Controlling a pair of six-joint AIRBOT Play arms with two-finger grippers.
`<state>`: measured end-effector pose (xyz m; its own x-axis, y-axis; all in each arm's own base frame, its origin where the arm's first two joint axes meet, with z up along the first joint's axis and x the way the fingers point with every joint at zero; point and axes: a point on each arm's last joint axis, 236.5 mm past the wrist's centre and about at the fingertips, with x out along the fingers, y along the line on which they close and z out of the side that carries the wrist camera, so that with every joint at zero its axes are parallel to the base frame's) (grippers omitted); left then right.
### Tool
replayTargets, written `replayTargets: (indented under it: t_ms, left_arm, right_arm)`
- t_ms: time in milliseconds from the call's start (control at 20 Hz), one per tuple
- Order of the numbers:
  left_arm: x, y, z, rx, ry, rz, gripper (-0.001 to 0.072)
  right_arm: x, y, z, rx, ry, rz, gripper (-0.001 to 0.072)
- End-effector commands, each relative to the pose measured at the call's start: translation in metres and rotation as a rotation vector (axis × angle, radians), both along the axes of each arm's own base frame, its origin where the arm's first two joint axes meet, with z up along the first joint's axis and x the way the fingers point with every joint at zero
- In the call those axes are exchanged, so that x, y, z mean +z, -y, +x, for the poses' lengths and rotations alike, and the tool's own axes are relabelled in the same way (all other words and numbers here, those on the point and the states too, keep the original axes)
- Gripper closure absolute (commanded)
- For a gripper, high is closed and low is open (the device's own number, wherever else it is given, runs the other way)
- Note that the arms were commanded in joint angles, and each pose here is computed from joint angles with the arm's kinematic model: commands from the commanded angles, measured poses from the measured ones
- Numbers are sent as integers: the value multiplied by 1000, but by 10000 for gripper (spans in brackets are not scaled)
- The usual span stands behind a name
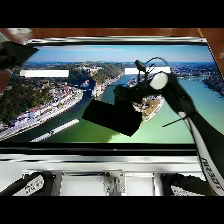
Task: Fold the shirts.
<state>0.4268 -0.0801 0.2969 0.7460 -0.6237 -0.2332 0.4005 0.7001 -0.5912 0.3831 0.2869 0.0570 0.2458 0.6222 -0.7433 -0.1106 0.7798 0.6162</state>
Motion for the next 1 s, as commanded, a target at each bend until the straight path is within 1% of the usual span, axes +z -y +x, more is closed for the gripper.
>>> replayTargets:
  t_ms: [0, 200, 250, 300, 350, 400, 500, 550, 650, 700, 750, 800, 850, 900, 950]
  left_arm:
    - [23, -28, -45, 29, 30, 67, 664]
    - [25, -15, -62, -23, 26, 84, 663]
    - [24, -10, -63, -38, 23, 84, 663]
    - [22, -7, -63, -47, 19, 82, 663]
    - [19, -4, -63, -58, 11, 78, 663]
    - [14, -1, -63, -66, 1, 74, 663]
    - [5, 1, -63, -73, -22, 64, 663]
    - [1, 1, -62, -74, -31, 61, 663]
    - [-2, 0, -62, -73, -39, 58, 663]
    - [-2, 0, -62, -73, -39, 58, 663]
    - [-2, 0, -62, -73, -39, 58, 663]
    - [-2, 0, -62, -73, -38, 58, 663]
    - [-2, 0, -62, -73, -39, 58, 663]
    - [-2, 0, -62, -73, -39, 58, 663]
    - [-2, 0, -62, -73, -39, 58, 663]
  right_arm:
    - [-46, -57, 10, -40, -48, 83, 644]
    - [-78, -87, 13, -100, -125, 155, 643]
    - [-79, -92, 19, -135, -131, 187, 611]
    - [-77, -96, 26, -176, -141, 227, 466]
    - [-73, -99, 32, -212, -145, 267, 219]
    - [-68, -99, 39, -225, -125, 292, 142]
    - [-55, -90, 44, -205, -104, 311, 142]
    - [-51, -78, 43, -170, -100, 292, 142]
    - [-51, -39, 34, -93, -127, 205, 142]
    - [-54, -11, 25, -53, -153, 137, 142]
    - [-60, 25, 12, -26, -204, 40, 142]
    - [-70, 66, -3, -16, -271, -84, 142]
    - [-81, 116, -23, -16, -355, -249, 127]
    - [-87, 162, -42, -17, -430, -399, 48]
    - [-89, 196, -61, -18, -503, -506, 48]
